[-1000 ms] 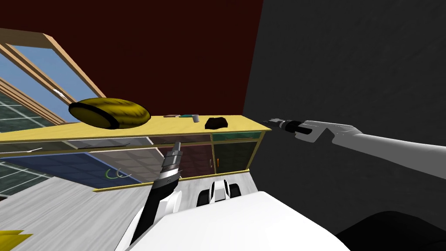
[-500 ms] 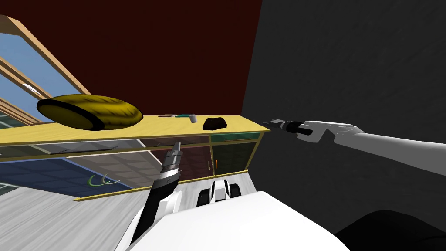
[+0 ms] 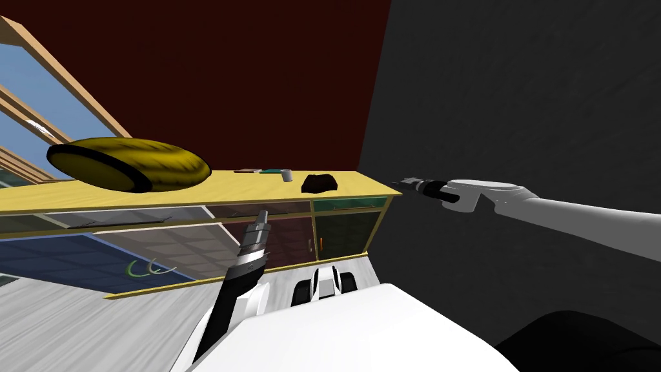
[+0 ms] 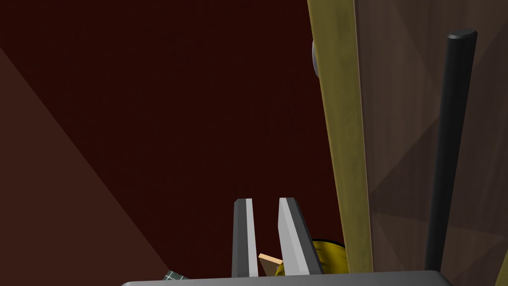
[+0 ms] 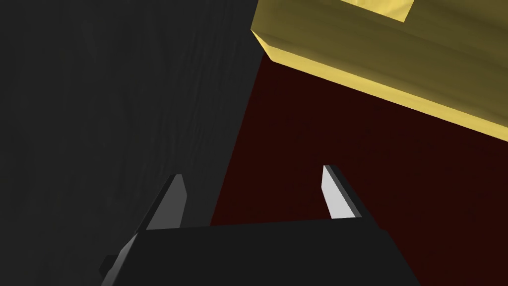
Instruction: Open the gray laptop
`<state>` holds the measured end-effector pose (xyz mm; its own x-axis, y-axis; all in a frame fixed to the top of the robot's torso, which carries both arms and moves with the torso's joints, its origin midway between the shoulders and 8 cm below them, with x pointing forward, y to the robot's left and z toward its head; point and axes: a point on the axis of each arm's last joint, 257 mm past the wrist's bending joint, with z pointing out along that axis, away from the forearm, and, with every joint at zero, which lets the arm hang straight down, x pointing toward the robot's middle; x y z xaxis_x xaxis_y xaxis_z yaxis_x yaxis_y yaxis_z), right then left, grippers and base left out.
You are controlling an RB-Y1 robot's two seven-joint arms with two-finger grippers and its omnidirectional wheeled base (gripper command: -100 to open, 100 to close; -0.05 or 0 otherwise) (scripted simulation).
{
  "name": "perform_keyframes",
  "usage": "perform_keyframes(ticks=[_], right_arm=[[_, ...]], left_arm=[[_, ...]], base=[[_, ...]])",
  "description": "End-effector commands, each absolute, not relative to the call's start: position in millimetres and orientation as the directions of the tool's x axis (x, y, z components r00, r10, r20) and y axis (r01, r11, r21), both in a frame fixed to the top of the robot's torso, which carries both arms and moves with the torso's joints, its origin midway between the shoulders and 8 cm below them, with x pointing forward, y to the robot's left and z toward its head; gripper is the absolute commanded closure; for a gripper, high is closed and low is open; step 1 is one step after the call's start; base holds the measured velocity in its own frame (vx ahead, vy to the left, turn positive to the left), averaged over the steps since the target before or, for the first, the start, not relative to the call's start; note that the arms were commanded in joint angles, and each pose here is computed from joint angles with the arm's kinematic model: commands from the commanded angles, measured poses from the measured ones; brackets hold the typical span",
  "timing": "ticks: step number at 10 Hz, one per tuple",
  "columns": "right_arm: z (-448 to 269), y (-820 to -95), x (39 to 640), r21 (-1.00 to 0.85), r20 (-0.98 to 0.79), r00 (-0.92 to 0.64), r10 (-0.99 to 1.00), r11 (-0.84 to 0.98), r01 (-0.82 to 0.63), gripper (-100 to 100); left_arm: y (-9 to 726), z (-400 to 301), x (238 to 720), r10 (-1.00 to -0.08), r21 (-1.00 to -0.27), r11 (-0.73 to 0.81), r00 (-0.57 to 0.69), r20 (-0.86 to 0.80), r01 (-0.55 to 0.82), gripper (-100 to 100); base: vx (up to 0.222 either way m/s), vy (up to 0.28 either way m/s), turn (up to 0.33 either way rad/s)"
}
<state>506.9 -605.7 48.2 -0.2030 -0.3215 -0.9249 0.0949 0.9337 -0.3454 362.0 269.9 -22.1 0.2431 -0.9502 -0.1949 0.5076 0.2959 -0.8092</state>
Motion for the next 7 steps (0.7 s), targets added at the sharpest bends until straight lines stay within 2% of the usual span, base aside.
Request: perform_keyframes(ticks=[1,2,3,4,7], right_arm=[[64.2,-619.8,506.6,-0.321,-0.938,-0.187,-0.293,0.936,0.143,-100],[64.2,-619.8,506.6,-0.298,-0.945,-0.183,-0.27,0.943,0.147,-100],[23.3,-627.4,490.5,-0.27,-0.939,-0.252,-0.234,0.956,0.116,-100],[45.3,-628.6,496.3,-0.25,-0.953,-0.208,-0.222,0.961,0.12,-100],[29.0,-647.4,482.4,-0.252,-0.944,-0.249,-0.219,0.962,0.109,-100]], left_arm=[[269.9,-22.1,362.0,-0.95,-0.809,0.296,0.243,-0.195,0.508,0],[269.9,-22.1,362.0,-0.95,-0.809,0.296,0.243,-0.195,0.508,0],[269.9,-22.1,362.0,-0.95,-0.809,0.296,0.243,-0.195,0.508,0],[269.8,-22.2,362.0,-0.95,-0.809,0.296,0.243,-0.195,0.507,0],[269.9,-22.1,362.0,-0.95,-0.809,0.296,0.243,-0.195,0.508,0]], base=[[0.0,0.0,0.0],[0.01,0.003,0.004],[0.142,0.107,0.071],[0.149,0.124,-0.017],[0.015,0.015,0.005]])
